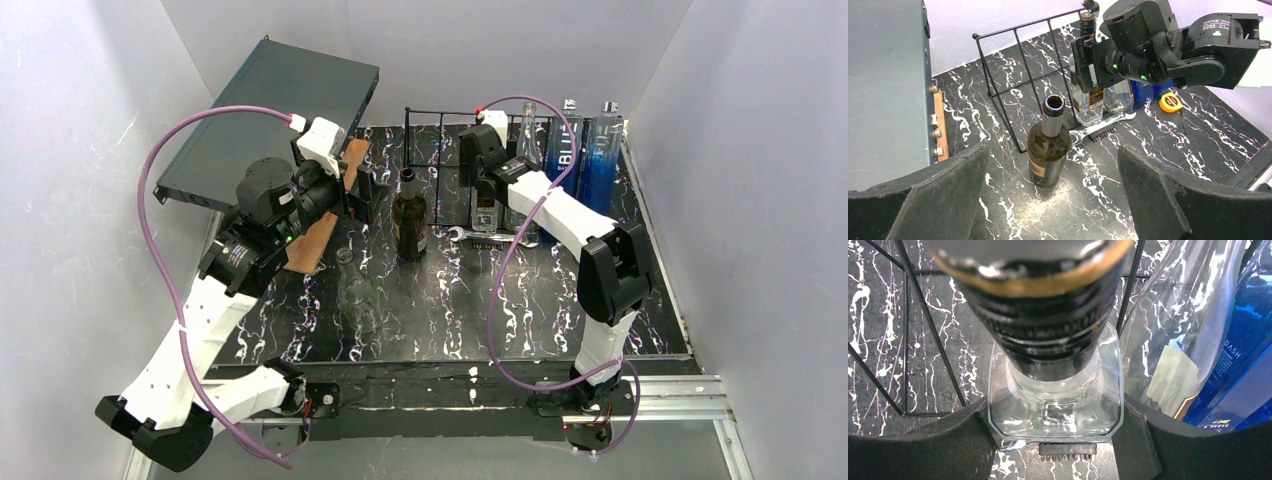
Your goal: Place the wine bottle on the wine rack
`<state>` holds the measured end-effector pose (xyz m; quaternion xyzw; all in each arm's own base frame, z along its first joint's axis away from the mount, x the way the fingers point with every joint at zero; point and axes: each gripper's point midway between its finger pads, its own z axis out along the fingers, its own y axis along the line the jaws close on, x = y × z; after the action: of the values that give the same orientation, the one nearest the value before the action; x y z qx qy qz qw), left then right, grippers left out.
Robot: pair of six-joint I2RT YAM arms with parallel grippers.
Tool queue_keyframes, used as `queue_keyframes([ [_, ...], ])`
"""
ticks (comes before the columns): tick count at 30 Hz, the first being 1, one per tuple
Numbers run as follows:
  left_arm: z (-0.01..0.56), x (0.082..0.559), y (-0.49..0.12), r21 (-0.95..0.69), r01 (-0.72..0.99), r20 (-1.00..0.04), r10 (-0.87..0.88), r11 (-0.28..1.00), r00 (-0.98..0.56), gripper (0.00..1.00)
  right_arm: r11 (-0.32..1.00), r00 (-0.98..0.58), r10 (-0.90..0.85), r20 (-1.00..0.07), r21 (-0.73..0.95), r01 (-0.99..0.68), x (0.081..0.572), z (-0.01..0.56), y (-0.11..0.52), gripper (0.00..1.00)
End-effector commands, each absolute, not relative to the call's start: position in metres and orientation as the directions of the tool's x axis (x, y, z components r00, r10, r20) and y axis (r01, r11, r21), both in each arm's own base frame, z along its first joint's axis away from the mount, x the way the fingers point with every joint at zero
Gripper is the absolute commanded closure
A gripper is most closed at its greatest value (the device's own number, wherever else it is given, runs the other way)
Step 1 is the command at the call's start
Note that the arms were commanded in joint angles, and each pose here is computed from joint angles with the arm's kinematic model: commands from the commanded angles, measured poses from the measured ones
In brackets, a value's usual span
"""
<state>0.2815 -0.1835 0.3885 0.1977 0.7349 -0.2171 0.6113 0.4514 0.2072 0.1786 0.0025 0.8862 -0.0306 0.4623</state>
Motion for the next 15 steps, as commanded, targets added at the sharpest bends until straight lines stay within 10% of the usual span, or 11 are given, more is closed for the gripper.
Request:
queue_keyframes([
  [1,0.402,0.276,-0.181,-0.066,0.562,-0.991,0.011,0.824,-0.132,0.01,0.995,-0.451,0.089,-0.888,0.065,0.07,0.474,0.233,0.212,0.99],
  [15,0.401,0.276,-0.182,-0.069,0.566,-0.991,0.011,0.822,-0.136,0.01,0.996,-0.527,0.068,-0.847,0.032,0.077,0.484,0.206,0.207,0.99],
])
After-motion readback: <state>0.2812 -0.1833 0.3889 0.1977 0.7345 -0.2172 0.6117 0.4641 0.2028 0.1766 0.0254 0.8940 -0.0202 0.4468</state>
